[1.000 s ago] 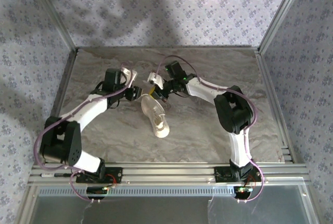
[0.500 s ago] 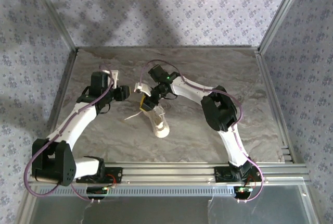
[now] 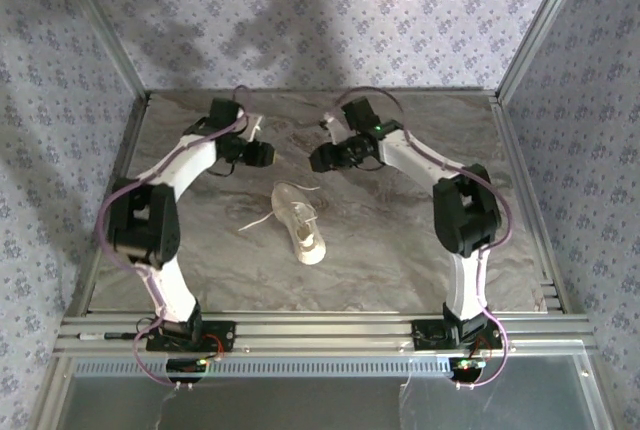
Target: Tie the shoes
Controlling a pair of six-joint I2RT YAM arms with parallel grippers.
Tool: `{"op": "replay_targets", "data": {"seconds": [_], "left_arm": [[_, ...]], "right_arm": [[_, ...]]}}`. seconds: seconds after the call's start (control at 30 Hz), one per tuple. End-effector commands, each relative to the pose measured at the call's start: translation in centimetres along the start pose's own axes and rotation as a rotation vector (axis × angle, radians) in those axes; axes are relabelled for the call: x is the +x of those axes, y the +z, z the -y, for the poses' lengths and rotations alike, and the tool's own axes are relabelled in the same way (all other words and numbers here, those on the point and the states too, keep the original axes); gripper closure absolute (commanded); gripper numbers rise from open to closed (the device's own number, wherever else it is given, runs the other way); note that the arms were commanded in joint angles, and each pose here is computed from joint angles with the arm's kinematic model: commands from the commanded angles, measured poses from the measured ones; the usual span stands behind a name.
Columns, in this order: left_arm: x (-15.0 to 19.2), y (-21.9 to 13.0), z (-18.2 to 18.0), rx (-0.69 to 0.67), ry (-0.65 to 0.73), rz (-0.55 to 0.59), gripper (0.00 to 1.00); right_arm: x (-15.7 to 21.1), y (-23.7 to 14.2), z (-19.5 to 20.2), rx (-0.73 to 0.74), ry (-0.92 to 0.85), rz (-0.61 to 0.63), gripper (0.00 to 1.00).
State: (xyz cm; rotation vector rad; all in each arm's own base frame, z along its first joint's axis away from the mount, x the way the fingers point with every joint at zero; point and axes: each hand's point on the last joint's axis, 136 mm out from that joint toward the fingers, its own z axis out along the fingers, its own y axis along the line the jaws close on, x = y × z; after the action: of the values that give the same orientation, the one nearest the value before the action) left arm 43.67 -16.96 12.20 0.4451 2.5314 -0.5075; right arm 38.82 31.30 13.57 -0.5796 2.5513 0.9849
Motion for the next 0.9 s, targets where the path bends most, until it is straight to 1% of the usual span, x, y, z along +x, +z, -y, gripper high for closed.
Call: {"op": "replay_targets", "data": {"seconds": [0.0,0.17,0.2,0.27,0.33,0.4,0.47,0.5,0.57,0.63,0.73,0.87], "left_arm": [[0.6,2.1,3.5,0.083,0.190,-0.107,0.46],[1.0,5.5,7.6,0.161,0.485,-0.155,0.46],[1.2,6.0,8.0,0.171,0.535,-0.160,0.46],[1.6,6.8,8.5,0.187,0.592,-0.161,0.46],[1.2,7.5,7.5,0.141,0.563,-0.155,0.46],[0.3,7.2,5.9,0.126,0.451,-0.135,0.46],[-0.4,6.2,4.6,0.146,0.335,-0.087,0.47],[-0.5,5.6,4.1,0.154,0.299,-0.060,0.48],[-0.1,4.7,3.3,0.138,0.281,-0.035,0.48],[0.8,3.9,2.6,0.099,0.285,-0.046,0.48],[1.9,3.4,2.1,0.076,0.273,-0.067,0.48],[2.6,2.7,1.8,0.059,0.259,-0.057,0.48]], "right_arm": [[3.6,0.3,1.7,0.094,0.282,-0.034,0.55],[6.6,0.7,3.0,0.164,0.434,-0.062,0.54],[6.9,0.9,3.2,0.170,0.434,-0.065,0.53],[7.0,1.0,3.8,0.192,0.460,-0.047,0.54],[6.3,1.2,4.1,0.189,0.445,-0.024,0.54],[5.2,1.7,4.5,0.201,0.420,-0.015,0.54],[4.0,2.5,4.6,0.189,0.396,-0.019,0.54],[3.5,3.0,4.6,0.177,0.397,-0.020,0.54],[2.5,3.9,4.5,0.157,0.396,-0.019,0.54],[1.8,4.8,4.5,0.152,0.393,-0.028,0.54],[1.7,6.3,4.6,0.150,0.396,-0.063,0.54],[1.9,7.7,4.7,0.143,0.406,-0.092,0.55]]}}
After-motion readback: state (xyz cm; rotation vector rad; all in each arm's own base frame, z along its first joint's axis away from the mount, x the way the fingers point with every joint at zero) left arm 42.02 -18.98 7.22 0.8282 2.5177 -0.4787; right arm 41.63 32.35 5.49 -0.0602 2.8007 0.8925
